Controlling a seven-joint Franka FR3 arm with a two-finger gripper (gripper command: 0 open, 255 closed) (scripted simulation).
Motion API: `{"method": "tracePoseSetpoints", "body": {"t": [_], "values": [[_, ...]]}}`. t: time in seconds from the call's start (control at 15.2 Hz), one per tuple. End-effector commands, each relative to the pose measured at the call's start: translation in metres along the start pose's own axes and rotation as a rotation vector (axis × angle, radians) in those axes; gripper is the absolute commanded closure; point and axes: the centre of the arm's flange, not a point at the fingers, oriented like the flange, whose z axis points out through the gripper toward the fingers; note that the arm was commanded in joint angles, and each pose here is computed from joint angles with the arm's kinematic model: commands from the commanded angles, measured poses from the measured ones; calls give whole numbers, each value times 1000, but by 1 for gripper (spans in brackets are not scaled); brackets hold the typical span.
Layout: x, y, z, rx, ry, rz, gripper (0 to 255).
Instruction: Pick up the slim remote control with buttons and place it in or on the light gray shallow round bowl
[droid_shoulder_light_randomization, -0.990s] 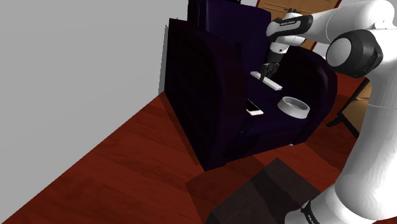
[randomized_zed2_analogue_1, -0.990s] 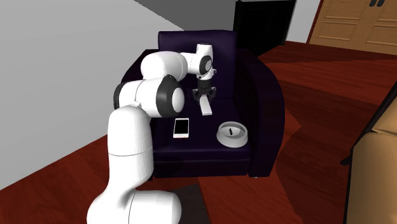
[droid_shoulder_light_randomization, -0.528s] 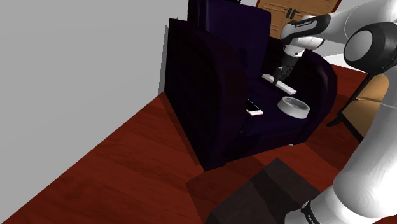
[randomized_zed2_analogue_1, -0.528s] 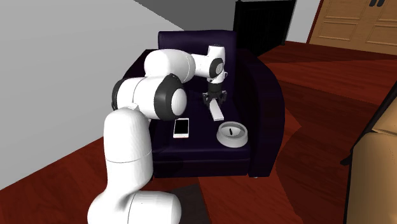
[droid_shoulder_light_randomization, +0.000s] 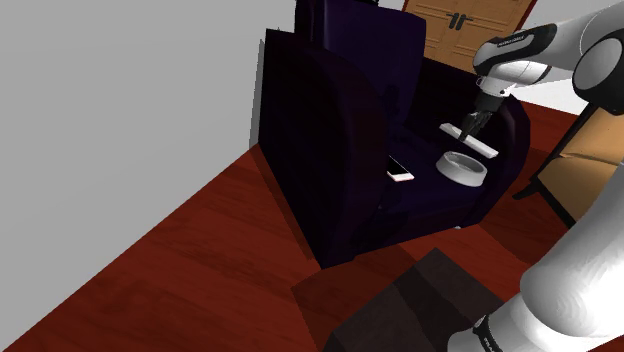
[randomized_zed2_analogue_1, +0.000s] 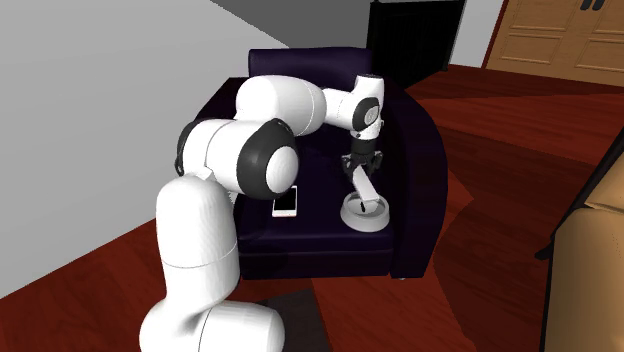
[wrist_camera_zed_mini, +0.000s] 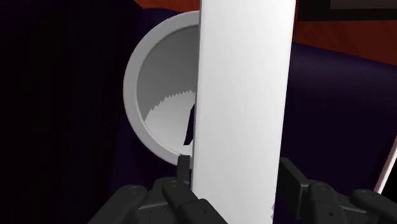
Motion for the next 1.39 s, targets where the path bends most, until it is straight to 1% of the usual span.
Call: {"method": "tracePoseSetpoints", "body": {"t": [0.0,0.92,1.32], "values": [[-32,20,1,0,0,-2,255],[-33,19,75,0,0,-2,255],[-33,19,76,0,0,-2,255]]}}
